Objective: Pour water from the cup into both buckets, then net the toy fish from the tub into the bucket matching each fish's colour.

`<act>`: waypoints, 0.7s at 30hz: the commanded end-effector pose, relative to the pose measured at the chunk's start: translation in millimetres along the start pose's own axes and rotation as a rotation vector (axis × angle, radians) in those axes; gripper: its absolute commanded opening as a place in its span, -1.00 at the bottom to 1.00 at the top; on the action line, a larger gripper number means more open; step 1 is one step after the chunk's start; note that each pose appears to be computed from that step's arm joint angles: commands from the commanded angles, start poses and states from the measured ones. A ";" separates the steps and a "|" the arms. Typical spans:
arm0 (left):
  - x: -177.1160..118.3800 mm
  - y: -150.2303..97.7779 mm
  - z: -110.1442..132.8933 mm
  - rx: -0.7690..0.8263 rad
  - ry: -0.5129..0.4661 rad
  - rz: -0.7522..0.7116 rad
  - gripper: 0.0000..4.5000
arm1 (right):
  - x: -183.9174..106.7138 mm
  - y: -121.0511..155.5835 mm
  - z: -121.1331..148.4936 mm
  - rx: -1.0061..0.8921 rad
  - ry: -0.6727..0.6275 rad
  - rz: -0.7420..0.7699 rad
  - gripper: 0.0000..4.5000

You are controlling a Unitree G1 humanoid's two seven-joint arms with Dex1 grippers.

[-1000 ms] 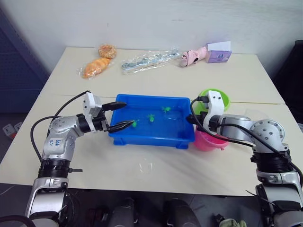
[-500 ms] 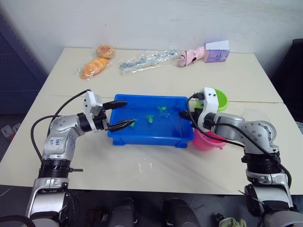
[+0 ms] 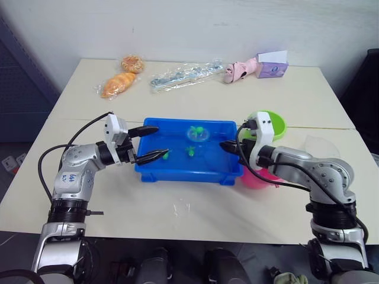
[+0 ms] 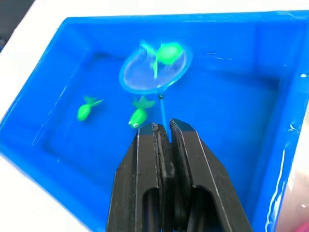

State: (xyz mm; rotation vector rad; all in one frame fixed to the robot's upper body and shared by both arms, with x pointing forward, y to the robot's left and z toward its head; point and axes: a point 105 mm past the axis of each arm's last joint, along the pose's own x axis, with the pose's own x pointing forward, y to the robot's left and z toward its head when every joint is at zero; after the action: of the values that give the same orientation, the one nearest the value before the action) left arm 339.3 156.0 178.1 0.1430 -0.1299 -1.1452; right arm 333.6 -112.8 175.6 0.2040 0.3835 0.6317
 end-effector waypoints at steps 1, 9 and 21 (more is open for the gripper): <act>-3.3 -0.4 7.1 0.023 -0.009 -0.015 0.98 | -18.8 3.7 12.6 -0.048 -0.051 0.024 -1.00; 0.6 -2.7 9.5 0.033 -0.024 -0.065 0.98 | -69.2 5.6 24.3 -0.140 -0.134 0.036 -1.00; 19.8 -2.5 10.9 0.038 -0.057 -0.138 0.98 | -146.3 -44.6 50.4 -0.170 -0.245 -0.289 -1.00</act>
State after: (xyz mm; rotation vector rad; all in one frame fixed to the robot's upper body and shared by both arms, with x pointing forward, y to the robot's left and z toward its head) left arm 343.1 140.2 183.1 0.1295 -0.1670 -1.2644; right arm 273.7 -229.6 233.6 0.0868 0.1848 0.3853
